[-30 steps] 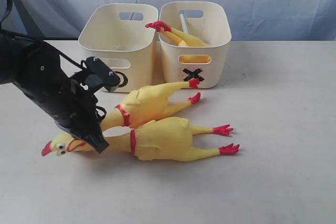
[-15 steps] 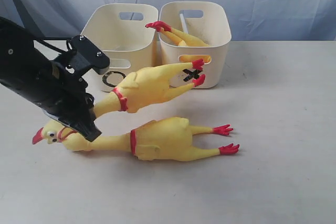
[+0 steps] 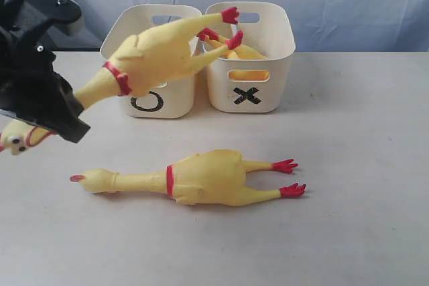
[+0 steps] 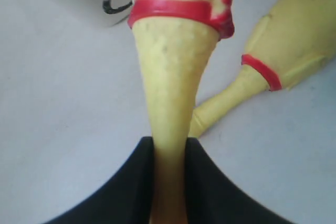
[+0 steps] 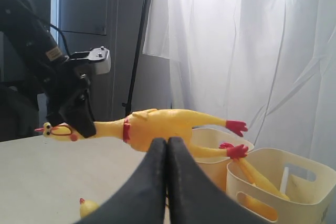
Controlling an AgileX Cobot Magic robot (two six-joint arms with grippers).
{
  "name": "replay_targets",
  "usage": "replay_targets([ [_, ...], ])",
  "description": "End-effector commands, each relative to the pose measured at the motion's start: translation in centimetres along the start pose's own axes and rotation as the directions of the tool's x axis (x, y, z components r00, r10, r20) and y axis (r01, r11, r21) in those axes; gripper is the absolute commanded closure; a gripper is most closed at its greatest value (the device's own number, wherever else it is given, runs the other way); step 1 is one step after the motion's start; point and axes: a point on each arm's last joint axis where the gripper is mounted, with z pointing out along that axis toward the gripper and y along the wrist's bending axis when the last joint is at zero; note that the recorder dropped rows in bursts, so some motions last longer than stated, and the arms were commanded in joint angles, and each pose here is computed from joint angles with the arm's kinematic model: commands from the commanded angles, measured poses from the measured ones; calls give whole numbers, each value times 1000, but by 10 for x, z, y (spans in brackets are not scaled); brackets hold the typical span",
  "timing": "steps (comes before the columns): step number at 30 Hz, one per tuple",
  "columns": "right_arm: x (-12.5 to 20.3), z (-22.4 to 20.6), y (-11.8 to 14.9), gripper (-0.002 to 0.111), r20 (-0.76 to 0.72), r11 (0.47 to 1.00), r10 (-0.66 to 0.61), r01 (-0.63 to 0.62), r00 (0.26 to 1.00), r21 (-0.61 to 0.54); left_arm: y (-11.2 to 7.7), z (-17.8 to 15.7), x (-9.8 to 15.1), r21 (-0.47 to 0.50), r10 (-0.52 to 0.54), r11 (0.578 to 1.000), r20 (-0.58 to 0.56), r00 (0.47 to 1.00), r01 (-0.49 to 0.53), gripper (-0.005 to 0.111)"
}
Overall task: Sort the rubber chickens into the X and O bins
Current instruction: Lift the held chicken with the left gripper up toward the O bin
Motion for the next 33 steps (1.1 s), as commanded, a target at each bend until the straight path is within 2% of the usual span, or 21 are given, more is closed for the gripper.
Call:
replay_targets([
  [1,1,0,1,109,1,1000,-8,8,1000,-8,13,-21,-12,-100,-39,994,44,998,43,97],
  [4,1,0,1,109,2,1000,-8,8,1000,-11,25,-42,-26,-189,-67,978,113,991,87,97],
  [6,1,0,1,109,2,1000,-8,8,1000,-11,29,-52,-35,-203,-75,973,152,985,105,97],
  [8,1,0,1,109,2,1000,-8,8,1000,-11,32,-53,-45,-213,-79,971,137,987,107,97],
  [12,1,0,1,109,2,1000,-8,8,1000,-11,40,-27,-65,-255,-88,963,23,996,91,97],
  [17,1,0,1,109,1,1000,-8,8,1000,-6,54,10,-87,-350,-48,937,-96,994,11,97],
  [26,1,0,1,109,1,1000,-8,8,1000,-6,83,33,-104,-375,-157,921,-118,981,103,97],
  [33,1,0,1,109,1,1000,-8,8,1000,-6,85,60,-112,-354,-141,932,-170,975,73,97],
])
